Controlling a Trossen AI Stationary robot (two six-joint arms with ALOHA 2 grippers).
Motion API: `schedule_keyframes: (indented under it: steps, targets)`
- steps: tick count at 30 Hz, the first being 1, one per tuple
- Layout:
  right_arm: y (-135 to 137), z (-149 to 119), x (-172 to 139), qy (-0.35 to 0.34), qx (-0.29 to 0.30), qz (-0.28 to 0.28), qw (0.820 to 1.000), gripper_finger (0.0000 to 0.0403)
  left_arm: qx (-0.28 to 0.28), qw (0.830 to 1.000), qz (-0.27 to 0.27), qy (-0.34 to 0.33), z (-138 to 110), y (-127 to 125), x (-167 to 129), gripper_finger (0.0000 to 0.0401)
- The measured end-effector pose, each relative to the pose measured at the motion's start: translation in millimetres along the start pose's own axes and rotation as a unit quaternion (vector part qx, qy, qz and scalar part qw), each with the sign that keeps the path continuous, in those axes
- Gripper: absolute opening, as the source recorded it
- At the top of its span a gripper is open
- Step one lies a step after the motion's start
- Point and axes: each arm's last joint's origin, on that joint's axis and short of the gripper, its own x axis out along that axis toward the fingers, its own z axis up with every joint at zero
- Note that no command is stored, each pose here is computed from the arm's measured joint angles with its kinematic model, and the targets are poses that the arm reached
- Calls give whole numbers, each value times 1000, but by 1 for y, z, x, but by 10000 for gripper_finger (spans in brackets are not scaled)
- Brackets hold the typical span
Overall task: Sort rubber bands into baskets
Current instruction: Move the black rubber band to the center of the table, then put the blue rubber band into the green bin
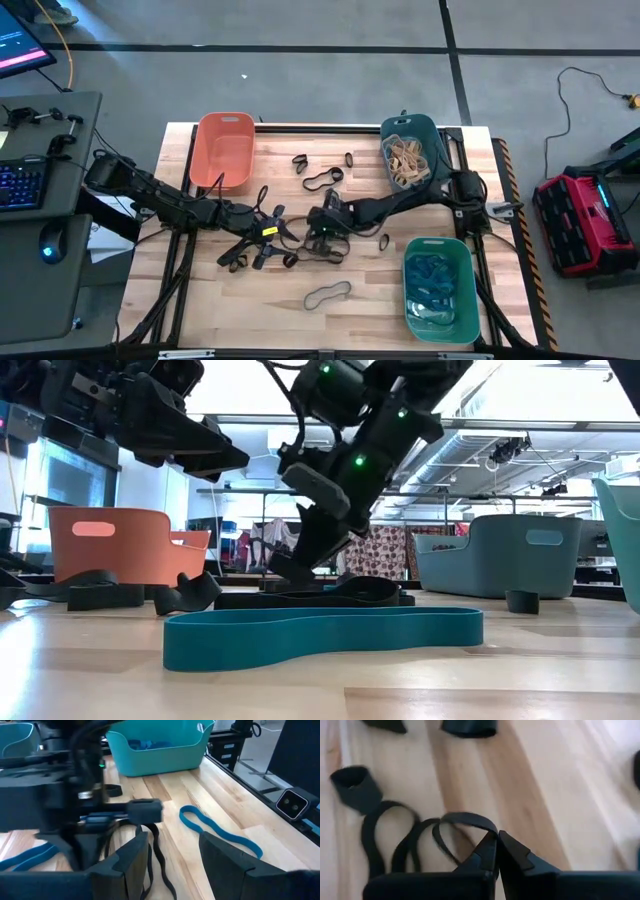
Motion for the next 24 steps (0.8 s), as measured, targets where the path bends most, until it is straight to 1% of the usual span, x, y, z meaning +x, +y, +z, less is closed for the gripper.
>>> schedule_keyframes:
  steps: [5, 8, 11, 15, 18, 21, 24]
  targets:
    - [-15, 5, 2, -2, 15, -11, 1000, 5, -3, 1000, 0, 0, 0, 0, 0, 170]
    - [-19, 6, 3, -2, 16, -14, 1000, 20, -3, 1000, 1, 0, 0, 0, 0, 170]
    - [-19, 6, 3, 1, 6, -9, 1000, 50, -3, 1000, 1, 0, 0, 0, 0, 170]
    - [-16, 5, 3, 4, -2, 4, 1000, 100, -3, 1000, 2, 0, 0, 0, 0, 170]
    - [-10, 6, -5, 1, 5, 20, 1000, 123, -3, 1000, 2, 0, 0, 0, 0, 170]
    - [2, 9, -22, -11, -1, 23, 1000, 123, 0, 1000, 3, 0, 0, 0, 0, 170]
    - [19, 3, -41, -8, -24, 5, 1000, 100, -3, 1000, 3, 2, 0, 0, 0, 170]
